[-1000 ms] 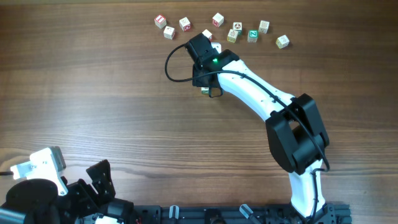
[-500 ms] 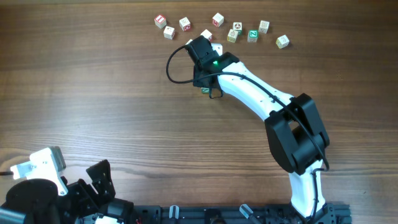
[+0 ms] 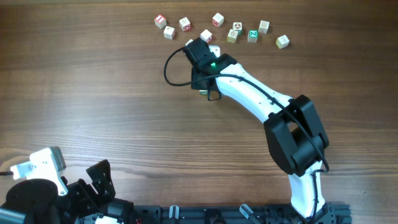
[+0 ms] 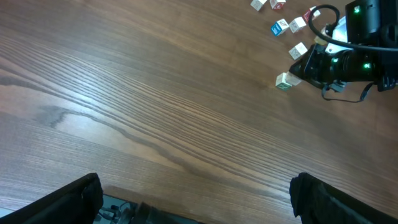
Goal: Form a tower
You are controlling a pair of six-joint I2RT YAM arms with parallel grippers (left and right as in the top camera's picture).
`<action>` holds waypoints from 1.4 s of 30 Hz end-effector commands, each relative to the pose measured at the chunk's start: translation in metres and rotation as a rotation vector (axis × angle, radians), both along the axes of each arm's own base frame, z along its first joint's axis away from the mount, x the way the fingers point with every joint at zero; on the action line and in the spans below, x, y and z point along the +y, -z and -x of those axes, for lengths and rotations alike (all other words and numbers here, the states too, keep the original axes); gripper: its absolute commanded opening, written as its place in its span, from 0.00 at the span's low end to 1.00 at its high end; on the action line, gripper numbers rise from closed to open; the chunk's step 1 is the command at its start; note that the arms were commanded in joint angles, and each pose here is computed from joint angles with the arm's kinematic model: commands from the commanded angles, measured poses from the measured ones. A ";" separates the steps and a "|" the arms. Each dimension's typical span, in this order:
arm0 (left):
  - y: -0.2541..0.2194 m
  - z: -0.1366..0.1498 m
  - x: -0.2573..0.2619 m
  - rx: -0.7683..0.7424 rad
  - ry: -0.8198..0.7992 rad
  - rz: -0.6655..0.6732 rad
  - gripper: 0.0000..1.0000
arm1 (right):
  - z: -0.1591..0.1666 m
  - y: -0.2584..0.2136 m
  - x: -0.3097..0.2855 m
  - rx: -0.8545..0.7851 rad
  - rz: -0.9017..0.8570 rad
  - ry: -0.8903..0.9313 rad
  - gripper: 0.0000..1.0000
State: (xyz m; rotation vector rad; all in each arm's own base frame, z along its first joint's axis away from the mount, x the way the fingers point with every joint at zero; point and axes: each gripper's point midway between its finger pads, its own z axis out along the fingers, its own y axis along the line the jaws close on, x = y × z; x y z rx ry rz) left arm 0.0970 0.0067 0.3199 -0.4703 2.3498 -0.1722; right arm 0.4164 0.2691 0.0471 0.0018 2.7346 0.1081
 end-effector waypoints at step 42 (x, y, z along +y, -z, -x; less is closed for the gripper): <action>0.000 0.000 0.003 -0.005 -0.016 -0.004 1.00 | 0.009 -0.003 0.006 -0.138 0.048 0.036 0.31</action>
